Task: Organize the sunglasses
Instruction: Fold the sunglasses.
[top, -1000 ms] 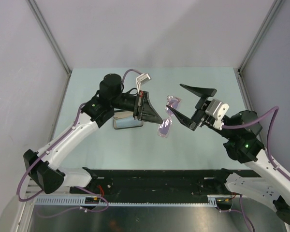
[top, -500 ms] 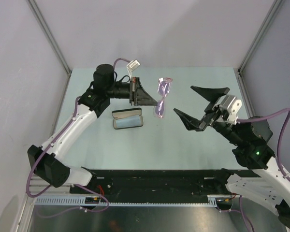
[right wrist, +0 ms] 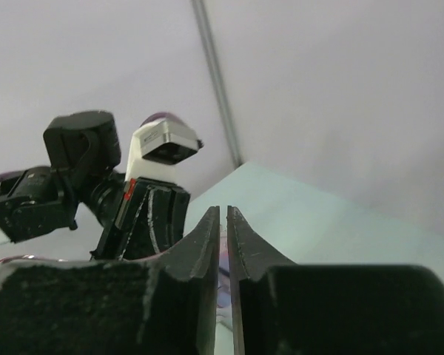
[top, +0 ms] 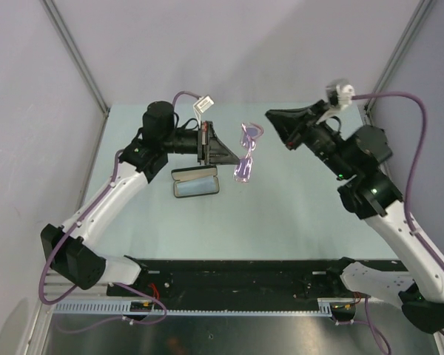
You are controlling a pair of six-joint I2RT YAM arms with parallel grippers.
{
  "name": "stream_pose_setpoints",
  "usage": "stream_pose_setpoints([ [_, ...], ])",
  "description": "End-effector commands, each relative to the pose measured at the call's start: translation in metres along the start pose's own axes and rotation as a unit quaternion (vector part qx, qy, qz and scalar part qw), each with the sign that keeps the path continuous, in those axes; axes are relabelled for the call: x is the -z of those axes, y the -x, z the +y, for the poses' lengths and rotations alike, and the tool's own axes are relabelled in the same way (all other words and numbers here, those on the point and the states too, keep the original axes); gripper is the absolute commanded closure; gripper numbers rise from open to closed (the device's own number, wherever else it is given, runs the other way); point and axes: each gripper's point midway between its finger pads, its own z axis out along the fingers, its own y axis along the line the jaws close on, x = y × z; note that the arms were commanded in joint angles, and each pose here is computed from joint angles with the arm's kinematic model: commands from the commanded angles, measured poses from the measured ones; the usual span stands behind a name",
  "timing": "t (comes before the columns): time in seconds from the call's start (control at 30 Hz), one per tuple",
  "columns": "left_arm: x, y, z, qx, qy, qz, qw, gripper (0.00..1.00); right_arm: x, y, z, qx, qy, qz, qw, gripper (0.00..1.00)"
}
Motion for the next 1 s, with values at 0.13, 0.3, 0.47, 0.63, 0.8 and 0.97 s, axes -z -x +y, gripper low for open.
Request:
stream_pose_setpoints([
  [0.13, 0.007, 0.003, -0.011, -0.046, -0.007, -0.013, 0.999, 1.0, -0.017, -0.028, 0.039, -0.035, 0.107, 0.066, 0.991, 0.89],
  [0.3, 0.005, 0.006, -0.011, -0.044, -0.007, -0.014, 0.999, 0.99, -0.015, -0.042, 0.038, -0.031, 0.107, 0.092, 0.989, 0.89],
  [0.47, 0.004, 0.009, -0.008, -0.037, -0.005, -0.014, 0.999, 1.0, -0.012, -0.048, 0.032, -0.025, 0.09, 0.104, 0.99, 0.91],
  [0.63, 0.004, 0.015, -0.011, -0.035, -0.002, -0.022, 0.999, 1.0, -0.009, -0.055, 0.028, -0.017, 0.082, 0.118, 0.99, 0.95],
  [0.8, 0.006, 0.021, -0.018, -0.039, -0.002, -0.03, 0.999, 1.0, -0.006, -0.055, 0.028, -0.011, 0.082, 0.119, 0.989, 0.99],
  [0.97, 0.006, 0.02, -0.019, -0.034, -0.003, -0.029, 0.999, 1.0, -0.007, -0.058, 0.028, -0.01, 0.083, 0.121, 0.989, 0.99],
])
